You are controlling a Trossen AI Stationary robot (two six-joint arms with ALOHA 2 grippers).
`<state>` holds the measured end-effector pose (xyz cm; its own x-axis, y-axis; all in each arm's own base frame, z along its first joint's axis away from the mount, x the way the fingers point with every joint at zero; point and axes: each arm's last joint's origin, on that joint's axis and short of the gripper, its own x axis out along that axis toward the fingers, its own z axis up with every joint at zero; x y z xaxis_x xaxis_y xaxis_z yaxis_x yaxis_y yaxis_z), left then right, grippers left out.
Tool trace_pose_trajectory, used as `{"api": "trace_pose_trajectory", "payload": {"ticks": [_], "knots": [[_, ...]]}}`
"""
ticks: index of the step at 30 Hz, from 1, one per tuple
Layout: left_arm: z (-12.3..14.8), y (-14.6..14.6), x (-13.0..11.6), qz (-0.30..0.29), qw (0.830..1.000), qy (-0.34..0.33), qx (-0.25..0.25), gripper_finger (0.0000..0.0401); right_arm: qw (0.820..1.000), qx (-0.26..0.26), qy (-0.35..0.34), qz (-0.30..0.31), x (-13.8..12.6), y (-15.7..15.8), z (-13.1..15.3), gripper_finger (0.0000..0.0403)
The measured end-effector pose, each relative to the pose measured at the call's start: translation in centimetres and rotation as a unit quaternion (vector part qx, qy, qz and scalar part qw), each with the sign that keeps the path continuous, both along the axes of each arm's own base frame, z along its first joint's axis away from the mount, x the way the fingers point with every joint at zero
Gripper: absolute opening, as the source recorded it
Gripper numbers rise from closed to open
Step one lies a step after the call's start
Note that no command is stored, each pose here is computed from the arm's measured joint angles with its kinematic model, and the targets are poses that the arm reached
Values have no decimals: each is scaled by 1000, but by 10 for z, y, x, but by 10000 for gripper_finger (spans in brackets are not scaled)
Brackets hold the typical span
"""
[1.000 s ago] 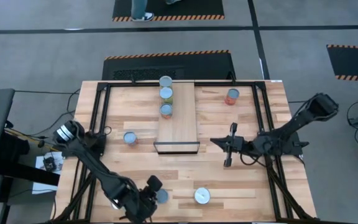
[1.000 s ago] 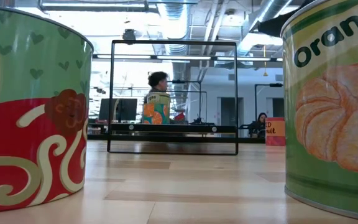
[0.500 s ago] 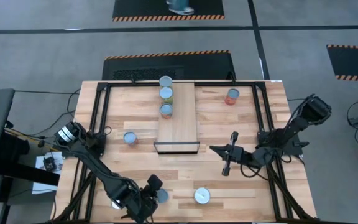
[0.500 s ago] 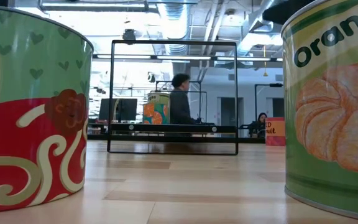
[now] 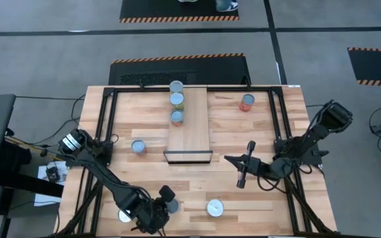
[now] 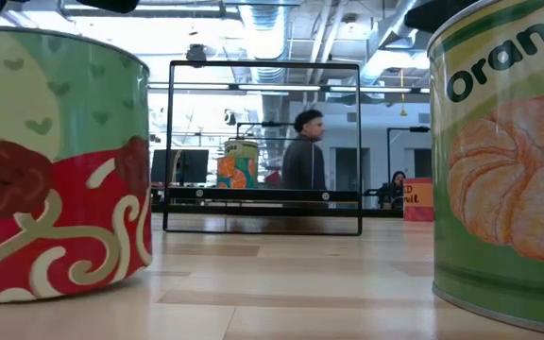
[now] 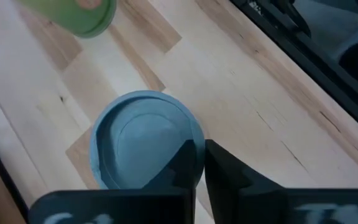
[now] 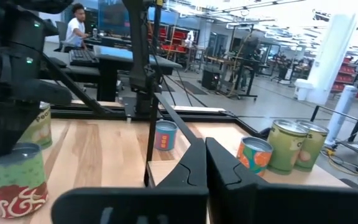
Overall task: Pick and place cans onto a shelf
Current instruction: Put the canned spaghetti sauce on the shelf
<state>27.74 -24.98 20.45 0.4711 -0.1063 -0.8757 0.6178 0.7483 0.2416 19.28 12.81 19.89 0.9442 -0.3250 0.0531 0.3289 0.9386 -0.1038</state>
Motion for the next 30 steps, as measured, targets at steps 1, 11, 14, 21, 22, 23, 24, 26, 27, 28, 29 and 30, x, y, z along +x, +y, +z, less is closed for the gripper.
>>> {"api": "trace_pose_trajectory", "payload": {"ticks": [1, 11, 14, 21, 22, 23, 24, 26, 27, 28, 29, 30], "knots": [[0, 0, 0, -4, 1000, 0, 2, 8, 1000, 0, 0, 0, 0, 0, 0, 5], [77, 12, -5, 11, 999, -37, 11, 2, 1000, 0, 0, -1, 0, 0, 0, 5], [122, 33, -7, 55, 996, -65, -31, 3, 1000, -2, 2, -5, 1, -2, 0, 5], [190, 123, -1, 244, 961, -117, -60, 3, 1000, -12, 13, -8, 3, -4, -3, 6], [197, 138, 0, 269, 954, -118, -58, 3, 1000, -9, 11, -8, 3, -4, -2, 6], [201, 153, 1, 291, 948, -117, -58, 4, 1000, -9, 11, -8, 3, -4, -2, 6], [204, 167, 2, 312, 941, -116, -56, 4, 1000, -10, 12, -7, 3, -4, -2, 6], [202, 192, 5, 351, 930, -102, -44, 4, 1000, -9, 11, -8, 3, -4, -2, 6], [200, 202, 7, 367, 925, -94, -37, 4, 1000, -9, 11, -8, 3, -4, -2, 6], [198, 210, 8, 374, 923, -88, -29, 4, 1000, -10, 11, -7, 3, -4, -2, 7], [195, 218, 9, 378, 922, -83, -22, 4, 1000, -9, 11, -7, 3, -4, -2, 7], [191, 224, 11, 385, 920, -78, -17, 4, 1000, -9, 11, -7, 3, -4, -2, 7]]}}
